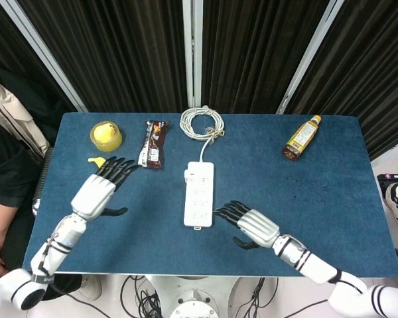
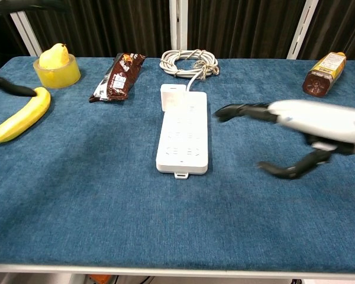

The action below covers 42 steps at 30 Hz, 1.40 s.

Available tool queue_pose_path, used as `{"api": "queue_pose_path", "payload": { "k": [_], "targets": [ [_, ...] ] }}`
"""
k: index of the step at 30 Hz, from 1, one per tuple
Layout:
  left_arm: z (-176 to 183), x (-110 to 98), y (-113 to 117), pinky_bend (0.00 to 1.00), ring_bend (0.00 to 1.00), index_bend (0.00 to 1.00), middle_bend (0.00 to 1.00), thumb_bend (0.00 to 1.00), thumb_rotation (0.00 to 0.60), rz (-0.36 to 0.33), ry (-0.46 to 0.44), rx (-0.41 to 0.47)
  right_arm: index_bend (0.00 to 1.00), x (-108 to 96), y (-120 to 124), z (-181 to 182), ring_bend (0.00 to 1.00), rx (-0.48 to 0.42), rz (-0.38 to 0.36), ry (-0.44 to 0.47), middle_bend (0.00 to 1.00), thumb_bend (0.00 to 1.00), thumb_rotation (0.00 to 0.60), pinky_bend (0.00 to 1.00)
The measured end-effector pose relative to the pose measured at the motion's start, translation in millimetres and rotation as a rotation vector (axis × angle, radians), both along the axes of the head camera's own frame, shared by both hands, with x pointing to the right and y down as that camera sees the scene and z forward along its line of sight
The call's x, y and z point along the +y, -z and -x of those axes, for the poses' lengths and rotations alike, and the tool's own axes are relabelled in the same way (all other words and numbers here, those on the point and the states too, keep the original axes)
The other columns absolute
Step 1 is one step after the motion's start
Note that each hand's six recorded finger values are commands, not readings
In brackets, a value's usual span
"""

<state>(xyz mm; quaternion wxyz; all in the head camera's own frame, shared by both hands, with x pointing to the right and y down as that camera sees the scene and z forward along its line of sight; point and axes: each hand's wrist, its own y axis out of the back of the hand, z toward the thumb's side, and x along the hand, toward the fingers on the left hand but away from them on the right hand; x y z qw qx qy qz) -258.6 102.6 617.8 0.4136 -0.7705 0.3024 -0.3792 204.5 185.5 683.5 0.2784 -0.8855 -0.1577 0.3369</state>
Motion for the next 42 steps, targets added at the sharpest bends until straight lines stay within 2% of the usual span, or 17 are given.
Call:
{"api": "queue_pose_path", "payload": {
  "k": [6, 10, 16, 24, 32, 42],
  "targets": [
    [-56.5, -34.0, -30.8, 0.11, 0.01, 0.14, 0.11, 0.07, 0.6, 0.088, -0.114, -0.003, 0.06, -4.9, -21.1, 31.4, 0.0, 0.004, 0.028, 0.034, 0.12, 0.4, 0.6, 0.0],
    [-87.2, -48.4, -52.0, 0.16, 0.04, 0.19, 0.15, 0.08, 0.6, 0.14, -0.139, -0.001, 0.08, -6.3, -29.7, 40.3, 0.0, 0.015, 0.037, 0.042, 0.13, 0.4, 0.6, 0.0],
    [-121.4, -57.0, -77.7, 0.19, 0.06, 0.21, 0.17, 0.09, 0.6, 0.162, -0.176, -0.022, 0.1, -4.0, -37.7, 47.1, 0.0, 0.026, 0.05, 0.047, 0.14, 0.4, 0.6, 0.0],
    [-160.4, -55.7, -101.8, 0.24, 0.09, 0.22, 0.19, 0.09, 0.6, 0.194, -0.21, -0.027, 0.1, 0.3, -47.1, 50.6, 0.0, 0.035, 0.069, 0.048, 0.14, 0.4, 0.6, 0.0],
    [-181.4, -64.7, -116.3, 0.34, 0.15, 0.28, 0.25, 0.11, 0.6, 0.191, -0.225, -0.055, 0.1, 2.2, -49.5, 52.2, 0.0, 0.026, 0.08, 0.034, 0.15, 0.4, 0.6, 0.0],
    [-179.9, -71.5, -135.4, 0.54, 0.3, 0.4, 0.38, 0.2, 0.6, 0.177, -0.232, -0.121, 0.1, 5.1, -53.8, 51.4, 0.0, 0.029, 0.097, 0.026, 0.15, 0.4, 0.6, 0.0]
  ]
}}
